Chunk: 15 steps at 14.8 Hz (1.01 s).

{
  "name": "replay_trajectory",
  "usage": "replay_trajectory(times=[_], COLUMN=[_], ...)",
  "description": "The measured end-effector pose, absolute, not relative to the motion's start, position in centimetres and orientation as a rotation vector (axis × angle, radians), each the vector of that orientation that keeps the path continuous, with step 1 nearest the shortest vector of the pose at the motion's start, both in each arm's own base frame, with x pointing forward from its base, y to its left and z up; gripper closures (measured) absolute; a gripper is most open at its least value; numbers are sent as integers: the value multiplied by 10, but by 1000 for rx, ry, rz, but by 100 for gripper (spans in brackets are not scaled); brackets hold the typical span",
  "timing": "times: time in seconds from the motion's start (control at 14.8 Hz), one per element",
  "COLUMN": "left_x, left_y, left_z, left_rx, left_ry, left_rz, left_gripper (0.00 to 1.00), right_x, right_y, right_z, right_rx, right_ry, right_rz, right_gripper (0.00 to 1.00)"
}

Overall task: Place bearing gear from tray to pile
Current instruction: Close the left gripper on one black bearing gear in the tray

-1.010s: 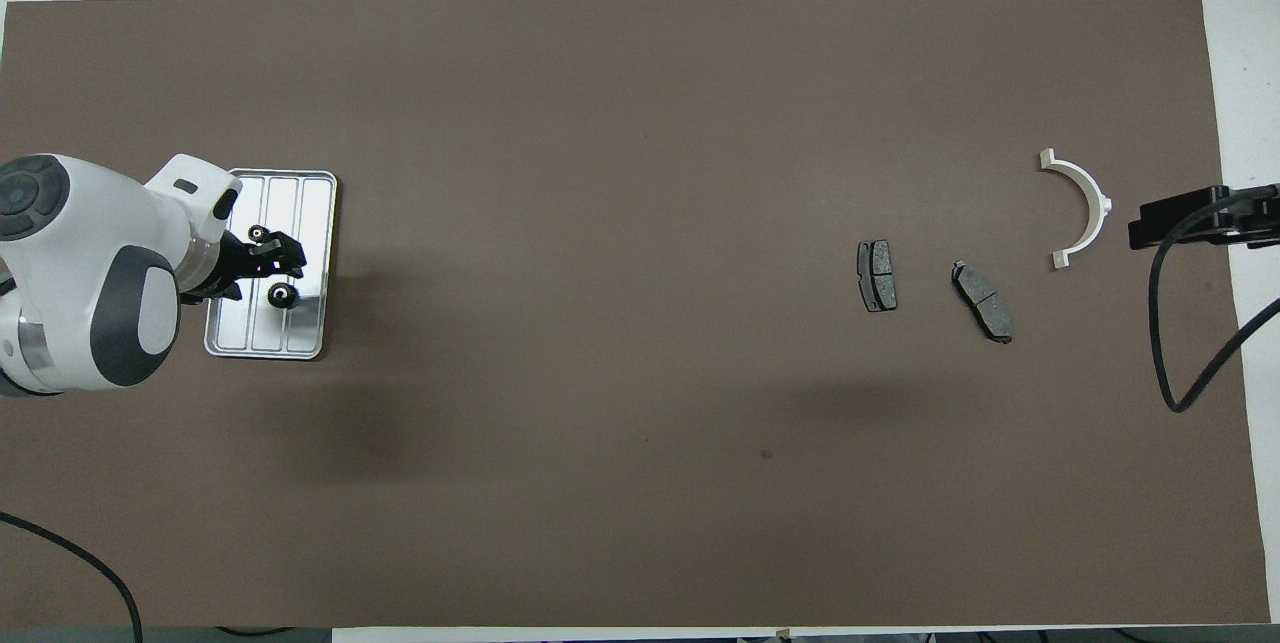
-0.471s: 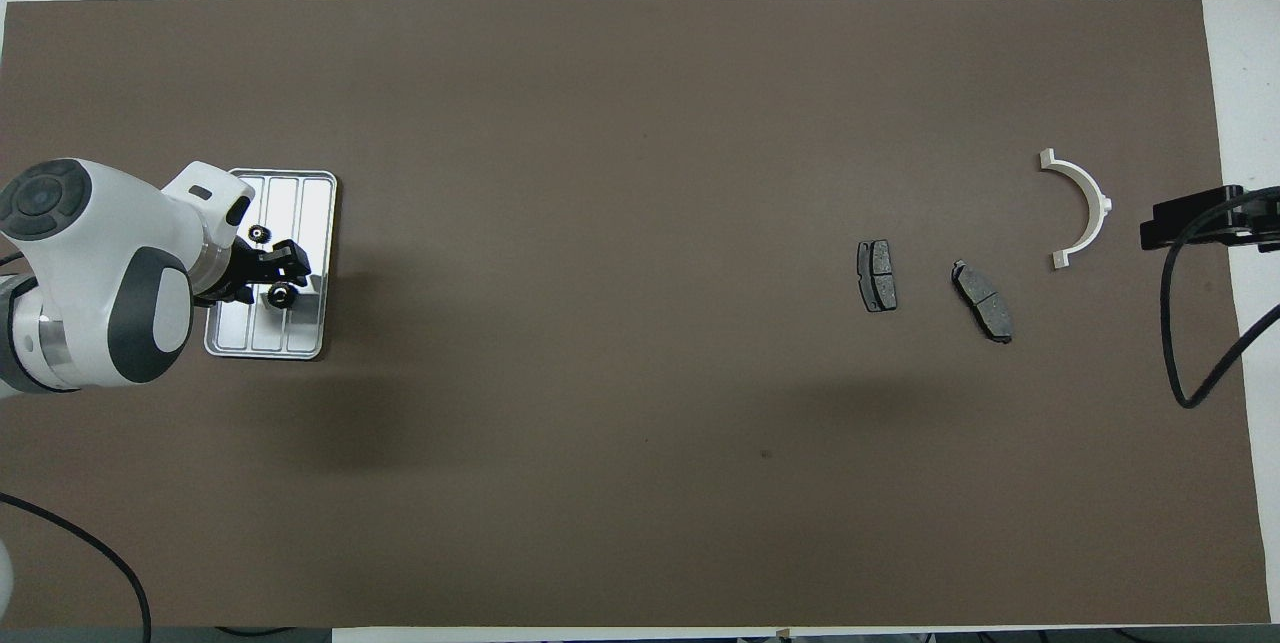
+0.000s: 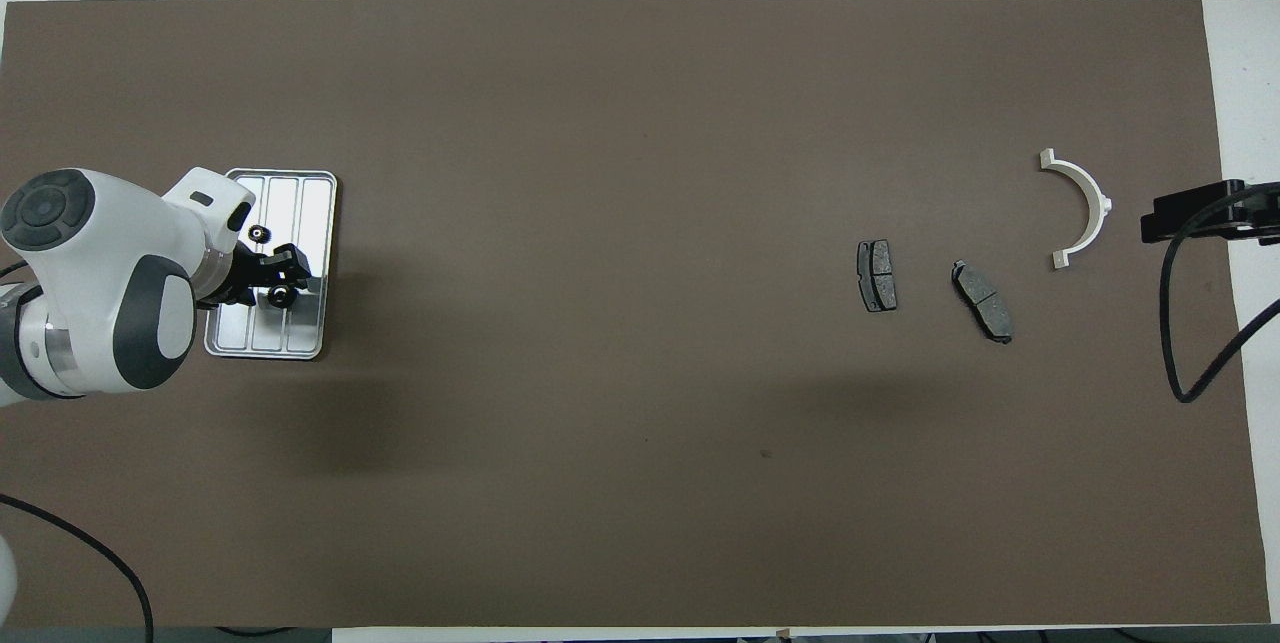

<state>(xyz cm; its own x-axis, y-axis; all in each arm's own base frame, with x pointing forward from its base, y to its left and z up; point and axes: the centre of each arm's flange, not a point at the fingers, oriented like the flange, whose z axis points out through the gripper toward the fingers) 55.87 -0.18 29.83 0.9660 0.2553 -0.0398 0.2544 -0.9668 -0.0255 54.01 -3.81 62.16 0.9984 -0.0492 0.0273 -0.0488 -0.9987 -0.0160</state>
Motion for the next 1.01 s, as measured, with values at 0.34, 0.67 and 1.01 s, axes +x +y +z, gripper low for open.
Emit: replay_trajectory(times=[0.34,0.67,1.01], left_x=[559,559,586], left_y=[-3,-3,-25], left_z=[300,302,353], left_rx=[-3096,-3094,-3074], left_ry=[-397,-396,-538], left_rz=[60,74,59], left_gripper=[65,65,65], right_x=[541,544,544], right_y=[-38,-38,-38], right_z=[623,622,619], right_rx=[-3125,-3125,-3125], right_ry=[77,77,77], right_rz=[-62,-77,-71], right_gripper=[0,0,0])
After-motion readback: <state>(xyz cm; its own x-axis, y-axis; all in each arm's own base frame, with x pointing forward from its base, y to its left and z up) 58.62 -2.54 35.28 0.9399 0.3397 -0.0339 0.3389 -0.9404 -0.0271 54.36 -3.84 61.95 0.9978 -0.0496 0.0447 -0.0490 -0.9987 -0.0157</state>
